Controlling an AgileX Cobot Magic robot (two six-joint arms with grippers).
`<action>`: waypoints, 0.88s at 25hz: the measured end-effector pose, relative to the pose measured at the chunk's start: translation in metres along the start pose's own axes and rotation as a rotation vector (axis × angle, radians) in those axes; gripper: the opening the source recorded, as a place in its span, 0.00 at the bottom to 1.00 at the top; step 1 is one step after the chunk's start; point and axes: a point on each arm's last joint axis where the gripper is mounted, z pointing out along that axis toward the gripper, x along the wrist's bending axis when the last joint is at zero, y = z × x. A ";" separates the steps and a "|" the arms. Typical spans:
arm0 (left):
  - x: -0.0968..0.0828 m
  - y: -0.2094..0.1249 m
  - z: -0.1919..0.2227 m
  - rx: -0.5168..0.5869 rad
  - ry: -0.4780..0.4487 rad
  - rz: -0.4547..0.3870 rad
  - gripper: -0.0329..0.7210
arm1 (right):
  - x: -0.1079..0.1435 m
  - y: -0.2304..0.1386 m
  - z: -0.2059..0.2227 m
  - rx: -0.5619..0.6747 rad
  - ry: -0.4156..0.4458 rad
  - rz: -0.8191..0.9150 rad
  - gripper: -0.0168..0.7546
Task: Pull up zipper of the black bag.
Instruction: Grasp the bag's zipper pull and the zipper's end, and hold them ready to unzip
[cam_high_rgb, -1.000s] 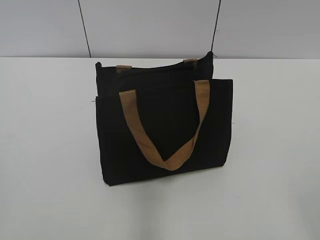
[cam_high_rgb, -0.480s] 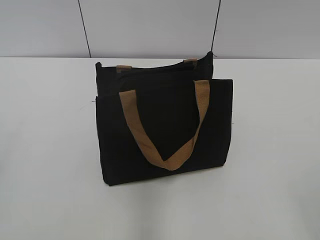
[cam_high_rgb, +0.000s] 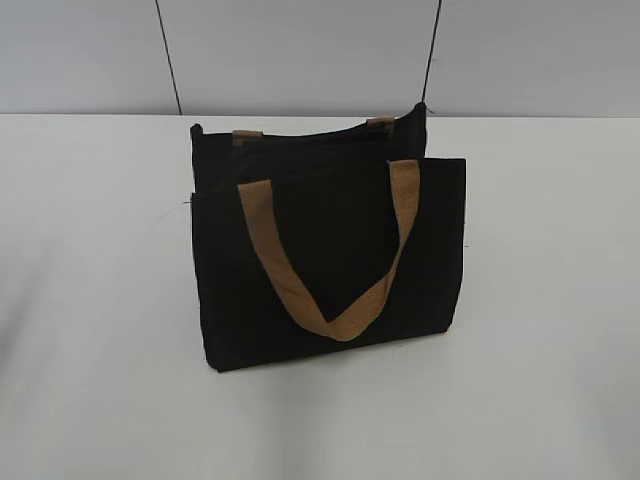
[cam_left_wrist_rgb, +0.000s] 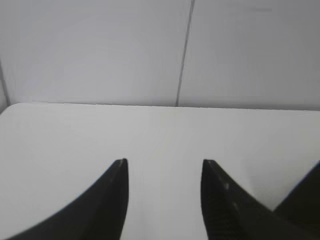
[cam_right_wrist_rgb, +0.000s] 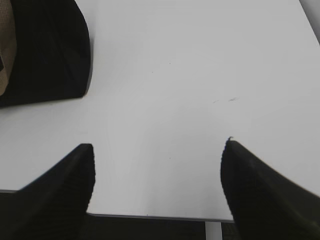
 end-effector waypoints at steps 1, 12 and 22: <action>-0.005 -0.003 0.010 0.021 -0.037 0.029 0.52 | 0.000 0.000 0.000 0.000 0.000 0.000 0.79; -0.066 -0.049 0.097 0.192 -0.556 0.270 0.45 | 0.000 0.000 0.000 0.000 0.000 0.000 0.79; -0.091 -0.101 0.131 0.280 -0.873 0.305 0.46 | 0.000 0.000 0.000 0.000 0.000 0.000 0.79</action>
